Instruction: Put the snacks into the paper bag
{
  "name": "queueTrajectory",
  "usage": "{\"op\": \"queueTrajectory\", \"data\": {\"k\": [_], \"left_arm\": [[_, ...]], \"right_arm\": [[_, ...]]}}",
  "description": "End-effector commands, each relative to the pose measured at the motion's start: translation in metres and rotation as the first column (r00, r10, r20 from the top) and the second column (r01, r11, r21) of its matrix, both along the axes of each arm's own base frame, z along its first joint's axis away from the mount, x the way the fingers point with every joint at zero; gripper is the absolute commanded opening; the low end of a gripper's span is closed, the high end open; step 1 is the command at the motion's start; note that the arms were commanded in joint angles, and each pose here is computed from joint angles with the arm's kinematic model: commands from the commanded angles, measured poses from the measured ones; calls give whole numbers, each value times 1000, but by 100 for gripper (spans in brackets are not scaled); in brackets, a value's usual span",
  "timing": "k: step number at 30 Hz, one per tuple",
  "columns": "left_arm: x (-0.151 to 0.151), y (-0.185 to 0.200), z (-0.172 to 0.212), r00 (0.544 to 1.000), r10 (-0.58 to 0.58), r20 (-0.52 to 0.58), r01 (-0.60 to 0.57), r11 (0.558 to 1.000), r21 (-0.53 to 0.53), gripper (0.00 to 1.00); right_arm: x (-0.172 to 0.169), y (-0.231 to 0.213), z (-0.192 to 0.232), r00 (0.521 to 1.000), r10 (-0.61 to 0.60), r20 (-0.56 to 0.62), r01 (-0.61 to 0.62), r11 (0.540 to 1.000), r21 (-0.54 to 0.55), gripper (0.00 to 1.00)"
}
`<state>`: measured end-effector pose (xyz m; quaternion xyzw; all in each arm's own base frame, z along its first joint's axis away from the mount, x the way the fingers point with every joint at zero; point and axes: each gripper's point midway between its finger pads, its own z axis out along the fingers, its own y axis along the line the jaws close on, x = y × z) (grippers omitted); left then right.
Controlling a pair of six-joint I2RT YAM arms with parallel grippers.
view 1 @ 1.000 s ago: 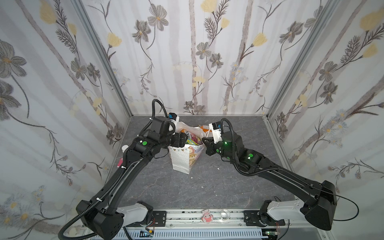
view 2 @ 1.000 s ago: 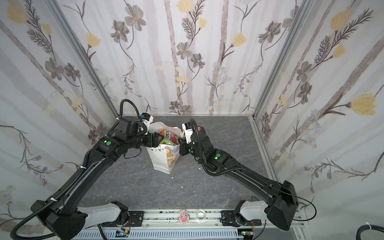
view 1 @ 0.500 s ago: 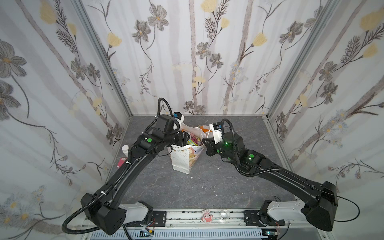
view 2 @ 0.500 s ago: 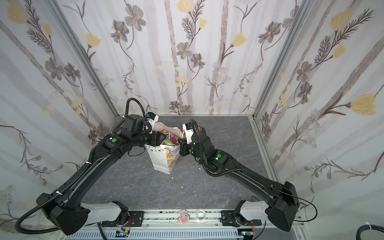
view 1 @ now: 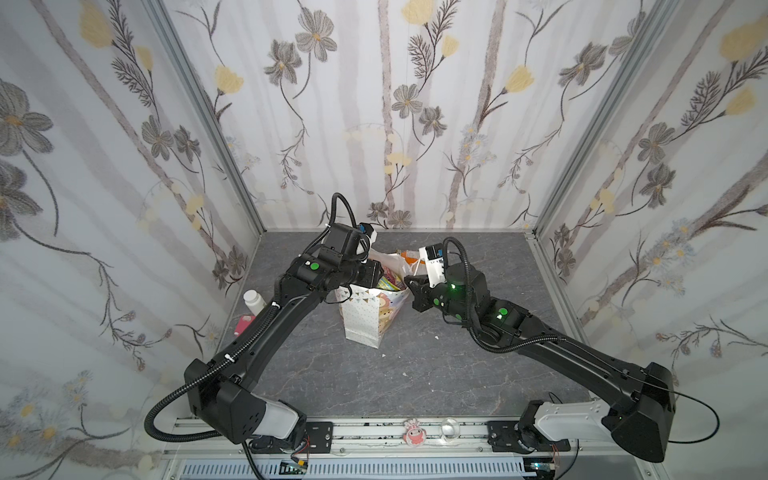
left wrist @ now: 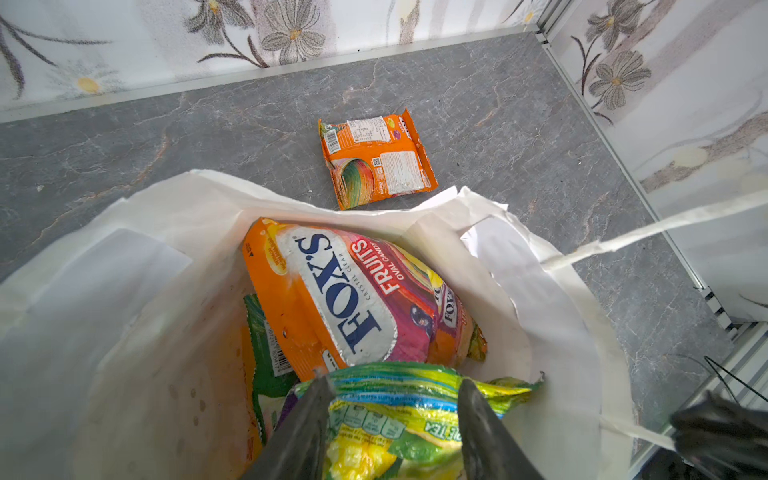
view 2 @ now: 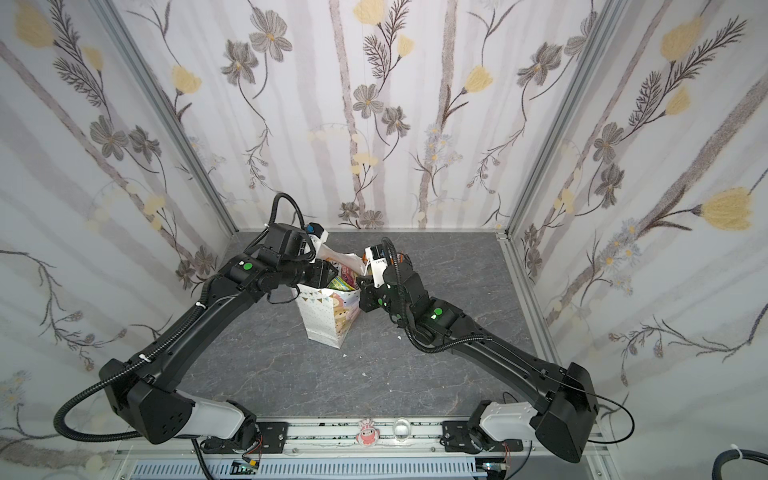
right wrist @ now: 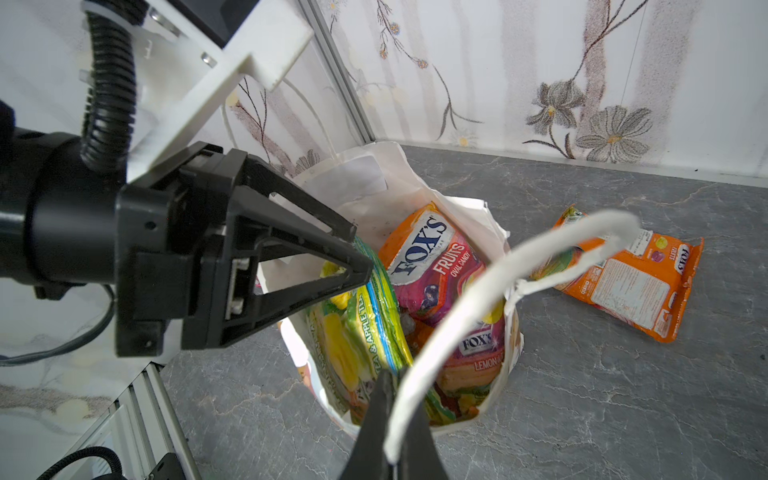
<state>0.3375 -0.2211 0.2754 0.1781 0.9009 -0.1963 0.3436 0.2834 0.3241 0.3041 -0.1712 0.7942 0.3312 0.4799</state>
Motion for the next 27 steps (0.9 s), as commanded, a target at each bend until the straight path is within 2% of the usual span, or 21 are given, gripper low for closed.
{"op": "queueTrajectory", "data": {"k": [1,6,19,23,24,27], "left_arm": [[1,4,-3,1000,1,3,-2,999,35,51],[-1,0,-22,998,-20,-55,24,998,59,48],[13,-9,-48,994,-21,-103,31,994,104,44],[14,-9,-41,995,-18,-94,28,994,108,43],[14,-8,-35,997,-15,-82,23,994,105,44],[14,-2,-13,1000,8,-28,-5,995,95,56]], "right_arm": [[2,5,26,998,8,68,-13,997,75,0],[3,6,25,998,8,68,-13,997,75,0],[2,5,25,998,10,65,-14,997,73,0],[2,7,23,998,13,60,-17,997,69,4],[2,7,23,998,15,58,-19,998,68,4],[2,9,23,998,25,51,-28,998,62,7]]}}
